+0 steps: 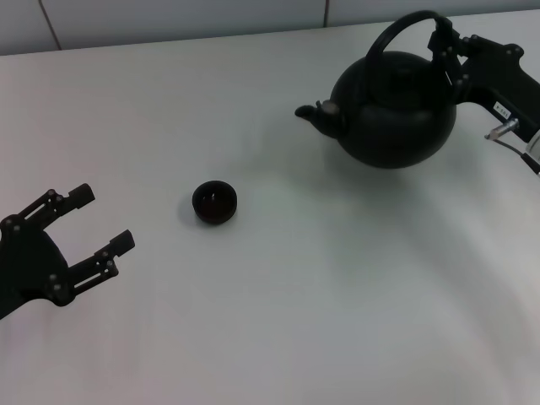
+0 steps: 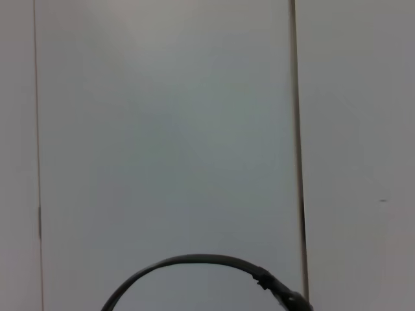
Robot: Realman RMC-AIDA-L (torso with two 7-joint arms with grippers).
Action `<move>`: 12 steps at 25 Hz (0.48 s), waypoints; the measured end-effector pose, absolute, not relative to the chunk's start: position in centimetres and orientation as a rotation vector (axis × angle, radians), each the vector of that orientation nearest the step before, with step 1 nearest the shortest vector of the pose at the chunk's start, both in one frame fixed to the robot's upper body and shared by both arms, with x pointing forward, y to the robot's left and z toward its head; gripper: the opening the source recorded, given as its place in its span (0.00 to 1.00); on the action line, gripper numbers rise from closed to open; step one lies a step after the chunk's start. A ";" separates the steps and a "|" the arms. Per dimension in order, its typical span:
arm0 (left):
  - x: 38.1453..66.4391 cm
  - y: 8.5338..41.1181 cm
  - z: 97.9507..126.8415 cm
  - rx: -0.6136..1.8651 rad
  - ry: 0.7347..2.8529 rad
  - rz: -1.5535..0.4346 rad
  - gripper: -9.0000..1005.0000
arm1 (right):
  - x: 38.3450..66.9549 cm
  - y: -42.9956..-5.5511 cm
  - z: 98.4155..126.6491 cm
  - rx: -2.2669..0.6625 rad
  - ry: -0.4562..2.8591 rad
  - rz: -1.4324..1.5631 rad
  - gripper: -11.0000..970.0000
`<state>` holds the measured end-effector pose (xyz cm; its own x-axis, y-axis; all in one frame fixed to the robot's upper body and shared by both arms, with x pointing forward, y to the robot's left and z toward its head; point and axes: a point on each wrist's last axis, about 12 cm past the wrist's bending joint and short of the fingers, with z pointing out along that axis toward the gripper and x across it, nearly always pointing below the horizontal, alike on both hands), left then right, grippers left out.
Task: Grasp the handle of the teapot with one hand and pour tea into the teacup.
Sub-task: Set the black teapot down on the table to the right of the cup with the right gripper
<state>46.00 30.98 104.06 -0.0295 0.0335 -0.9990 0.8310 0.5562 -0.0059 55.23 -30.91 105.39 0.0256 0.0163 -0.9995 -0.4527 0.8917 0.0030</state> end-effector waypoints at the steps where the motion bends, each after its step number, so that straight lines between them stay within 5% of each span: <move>1: 46.0 31.0 104.1 0.783 1.474 -0.757 0.81 | 55.0 -30.8 105.2 -0.362 1.508 0.375 0.19; 12: 46.1 30.7 104.0 0.771 1.477 -0.775 0.81 | 52.7 -29.6 103.2 -0.366 1.483 0.283 0.21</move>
<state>46.15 30.67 104.03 -0.0412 0.0196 -0.9990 0.8331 0.5526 -0.0235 52.66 -29.61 103.22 0.0722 -0.0388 -0.9966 -0.4031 0.9129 -0.0647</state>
